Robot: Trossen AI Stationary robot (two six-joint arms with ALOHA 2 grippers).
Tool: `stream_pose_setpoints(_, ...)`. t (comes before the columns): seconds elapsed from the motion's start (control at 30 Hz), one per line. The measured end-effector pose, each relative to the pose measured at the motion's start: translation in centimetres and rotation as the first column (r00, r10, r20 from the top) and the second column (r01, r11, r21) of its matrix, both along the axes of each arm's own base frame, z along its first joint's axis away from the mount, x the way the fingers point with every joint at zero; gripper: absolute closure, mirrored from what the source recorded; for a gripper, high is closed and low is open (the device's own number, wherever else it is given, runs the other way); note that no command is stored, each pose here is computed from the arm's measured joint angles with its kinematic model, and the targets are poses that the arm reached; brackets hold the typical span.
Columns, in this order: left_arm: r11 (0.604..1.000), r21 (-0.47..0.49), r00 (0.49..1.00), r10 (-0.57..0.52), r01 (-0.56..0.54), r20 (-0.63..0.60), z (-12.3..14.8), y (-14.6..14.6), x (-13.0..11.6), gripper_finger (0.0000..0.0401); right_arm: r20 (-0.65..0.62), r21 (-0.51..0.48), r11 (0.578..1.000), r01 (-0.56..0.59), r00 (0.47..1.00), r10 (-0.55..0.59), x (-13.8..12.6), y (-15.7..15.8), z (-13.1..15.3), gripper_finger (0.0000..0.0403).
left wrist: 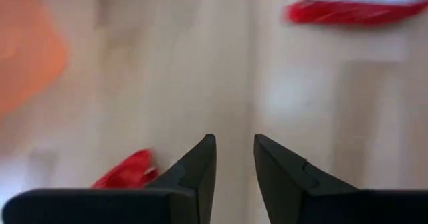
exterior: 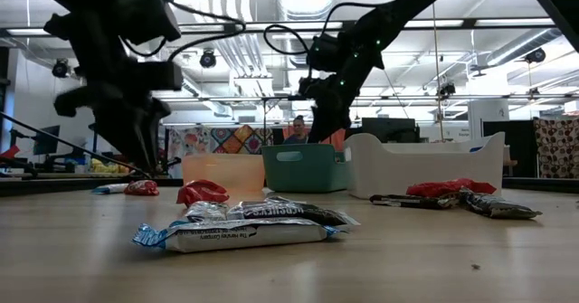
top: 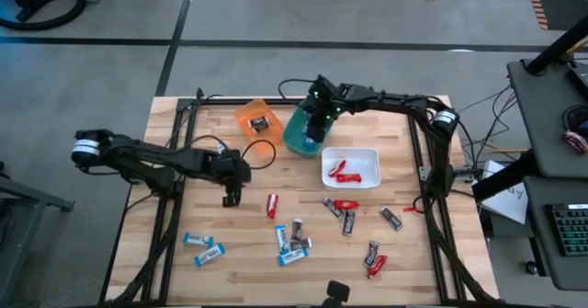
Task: Sort candy
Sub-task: Put the white chocolate bar into the green bin, then put the red chocolate bar into the white bin
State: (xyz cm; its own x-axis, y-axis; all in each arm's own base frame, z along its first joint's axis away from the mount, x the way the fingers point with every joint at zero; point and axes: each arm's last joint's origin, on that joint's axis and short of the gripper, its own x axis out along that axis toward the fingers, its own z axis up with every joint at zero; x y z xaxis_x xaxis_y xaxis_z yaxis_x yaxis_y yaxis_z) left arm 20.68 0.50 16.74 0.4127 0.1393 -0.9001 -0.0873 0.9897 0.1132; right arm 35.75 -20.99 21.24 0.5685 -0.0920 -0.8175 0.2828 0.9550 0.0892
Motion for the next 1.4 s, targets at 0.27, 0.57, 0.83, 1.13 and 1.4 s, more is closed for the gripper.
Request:
stream_pose_setpoints(0.27,1.0,-0.012,0.999,0.024,-0.025,-0.027,-0.1,0.0,0.1,0.0323,0.007,0.016,0.999,0.031,0.999,-0.031,0.0,-0.1,0.0,0.0302)
stream_pose_setpoints(0.57,1.0,0.011,0.999,0.02,-0.02,-0.028,0.0,0.1,0.0,0.0309,-0.01,0.018,0.999,0.036,0.999,-0.036,-0.8,0.3,1.4,0.0236)
stream_pose_setpoints(0.83,0.883,0.07,0.884,0.458,-0.465,0.097,0.8,1.2,0.3,0.0259,-0.006,0.017,0.999,0.032,0.999,-0.032,-2.5,1.6,4.5,0.0236)
stream_pose_setpoints(1.13,0.649,-0.084,0.641,0.76,-0.756,0.105,-0.1,1.4,0.2,0.0221,0.047,-0.013,1.0,0.013,0.999,-0.012,-3.0,2.8,6.8,0.0232)
stream_pose_setpoints(1.4,0.606,-0.005,0.604,0.792,-0.795,0.088,-1.9,1.7,0.8,0.0221,0.044,-0.008,1.0,-0.009,0.999,0.009,-2.6,3.6,6.7,0.023)
